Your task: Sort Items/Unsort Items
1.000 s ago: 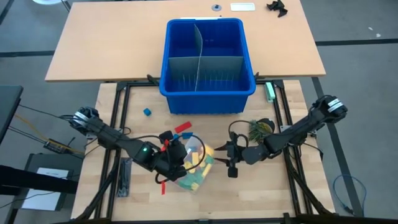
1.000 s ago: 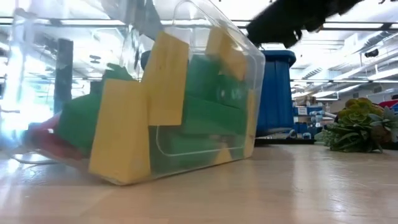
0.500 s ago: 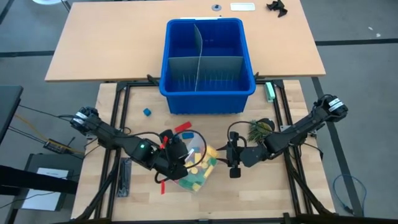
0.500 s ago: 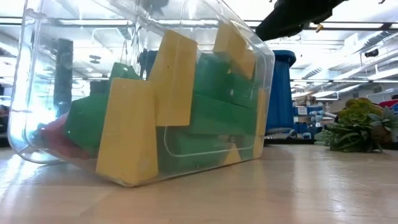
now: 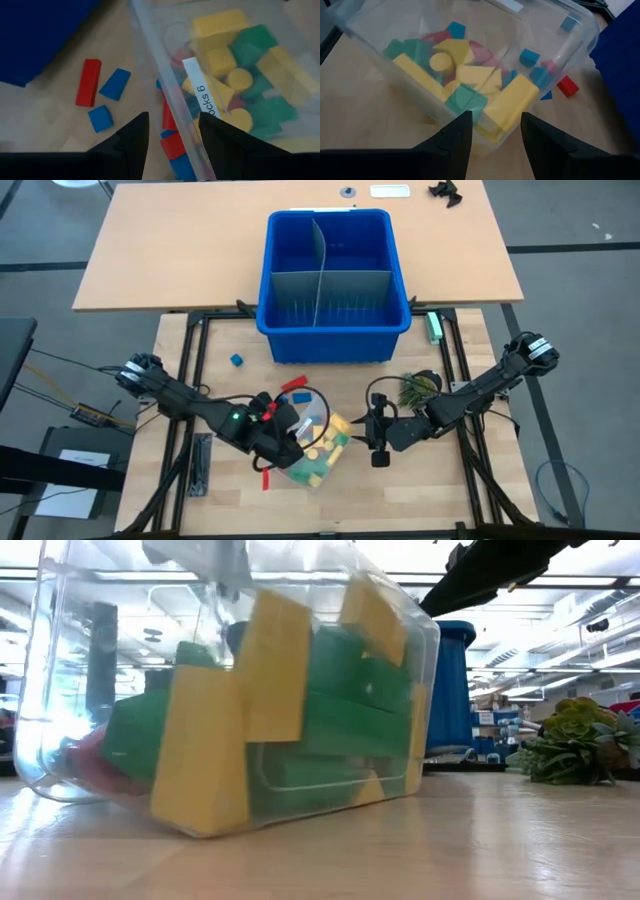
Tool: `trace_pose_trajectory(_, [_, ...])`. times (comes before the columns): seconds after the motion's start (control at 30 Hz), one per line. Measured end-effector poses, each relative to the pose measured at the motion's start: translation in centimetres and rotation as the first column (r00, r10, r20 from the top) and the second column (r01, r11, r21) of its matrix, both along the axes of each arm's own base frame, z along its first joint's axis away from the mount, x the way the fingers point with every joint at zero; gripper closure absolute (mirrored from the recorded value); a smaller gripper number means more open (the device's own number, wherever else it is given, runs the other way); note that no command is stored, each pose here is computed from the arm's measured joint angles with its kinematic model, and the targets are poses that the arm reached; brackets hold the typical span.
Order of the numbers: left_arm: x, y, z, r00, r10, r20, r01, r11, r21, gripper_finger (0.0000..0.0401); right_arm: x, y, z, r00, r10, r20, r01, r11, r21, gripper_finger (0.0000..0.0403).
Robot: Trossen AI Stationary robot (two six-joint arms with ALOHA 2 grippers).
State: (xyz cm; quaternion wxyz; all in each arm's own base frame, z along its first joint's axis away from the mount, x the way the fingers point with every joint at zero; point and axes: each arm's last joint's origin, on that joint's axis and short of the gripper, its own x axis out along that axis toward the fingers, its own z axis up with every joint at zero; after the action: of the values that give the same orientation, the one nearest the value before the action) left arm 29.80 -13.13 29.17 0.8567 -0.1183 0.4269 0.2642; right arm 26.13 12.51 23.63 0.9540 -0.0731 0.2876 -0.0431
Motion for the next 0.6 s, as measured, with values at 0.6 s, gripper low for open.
trace_pose_trajectory(0.6, [0.5,1.1,-0.3,0.998,-0.057,-0.003,0.057,0.998,0.041,0.0374,-1.1,0.4,0.4,1.0,0.007,-0.017,-0.006,1.0,0.025,0.0237])
